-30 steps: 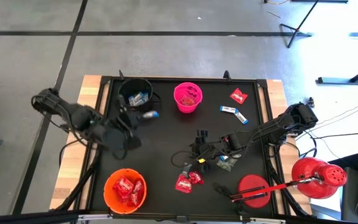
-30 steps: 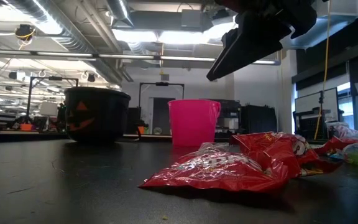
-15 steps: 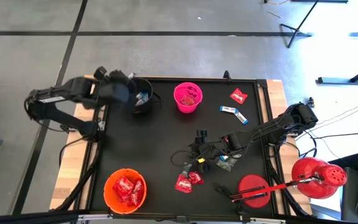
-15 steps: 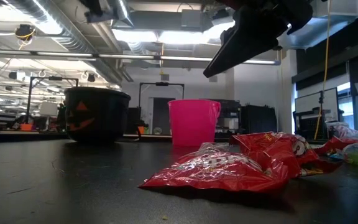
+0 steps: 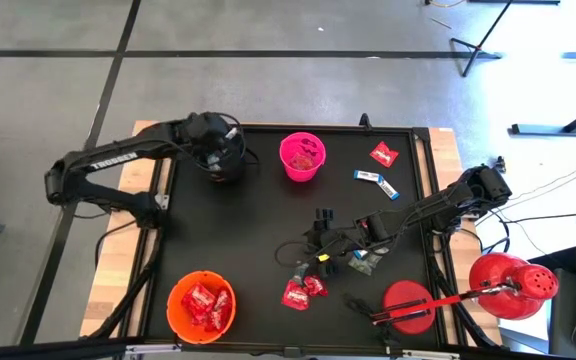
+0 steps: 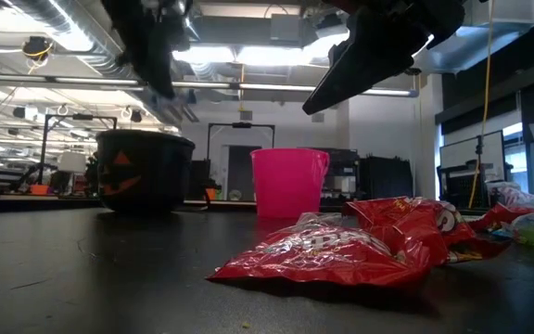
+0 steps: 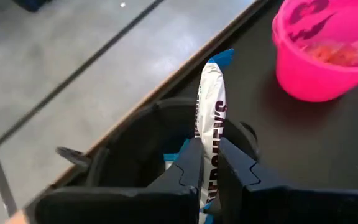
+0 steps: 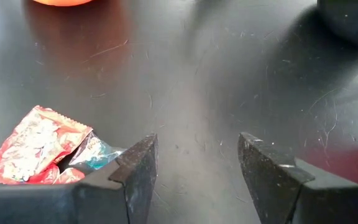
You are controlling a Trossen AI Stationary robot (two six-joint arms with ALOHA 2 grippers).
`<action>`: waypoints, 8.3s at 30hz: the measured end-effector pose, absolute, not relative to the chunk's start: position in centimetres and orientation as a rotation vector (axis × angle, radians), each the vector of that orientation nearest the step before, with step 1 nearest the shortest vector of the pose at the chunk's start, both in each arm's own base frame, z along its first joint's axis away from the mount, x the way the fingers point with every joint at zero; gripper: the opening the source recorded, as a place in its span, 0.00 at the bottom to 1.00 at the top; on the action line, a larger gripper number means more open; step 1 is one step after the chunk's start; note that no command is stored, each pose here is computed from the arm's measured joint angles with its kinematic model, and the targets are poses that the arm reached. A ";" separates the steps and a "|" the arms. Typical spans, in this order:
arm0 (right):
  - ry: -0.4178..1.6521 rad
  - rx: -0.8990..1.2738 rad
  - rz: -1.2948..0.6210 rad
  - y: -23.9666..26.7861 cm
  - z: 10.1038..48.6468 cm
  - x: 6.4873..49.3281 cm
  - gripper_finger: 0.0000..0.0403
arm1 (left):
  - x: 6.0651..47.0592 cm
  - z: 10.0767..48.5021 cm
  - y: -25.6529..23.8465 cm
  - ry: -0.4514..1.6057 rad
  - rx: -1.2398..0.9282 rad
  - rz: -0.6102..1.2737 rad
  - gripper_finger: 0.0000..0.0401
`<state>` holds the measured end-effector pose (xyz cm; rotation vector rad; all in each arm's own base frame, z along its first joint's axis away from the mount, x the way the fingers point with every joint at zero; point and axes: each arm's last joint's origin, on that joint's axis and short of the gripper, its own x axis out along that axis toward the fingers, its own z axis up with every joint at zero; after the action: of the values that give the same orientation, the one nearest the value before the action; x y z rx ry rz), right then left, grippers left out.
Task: Organize candy in baskets
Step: Put the white chocolate bar into the black bucket, then put the red candy into the orange bucket, then put the blue gummy into the pink bucket
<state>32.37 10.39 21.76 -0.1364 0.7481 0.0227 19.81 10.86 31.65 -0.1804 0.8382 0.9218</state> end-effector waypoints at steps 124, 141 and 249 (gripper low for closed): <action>0.628 -0.345 -0.082 15.4 23.2 38.3 0.10 | 29.3 25.8 -13.2 0.649 0.149 0.229 0.34; 0.624 -0.318 -0.012 15.6 23.3 38.4 0.10 | 29.2 25.6 -13.0 0.668 0.164 0.240 0.34; 0.746 -0.237 0.030 15.2 24.0 36.7 0.49 | 16.4 30.0 -22.4 1.027 -0.257 0.042 0.34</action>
<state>36.69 15.20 24.02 -0.2375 0.7462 0.0297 16.40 -22.44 29.97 -0.2567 1.0266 0.0417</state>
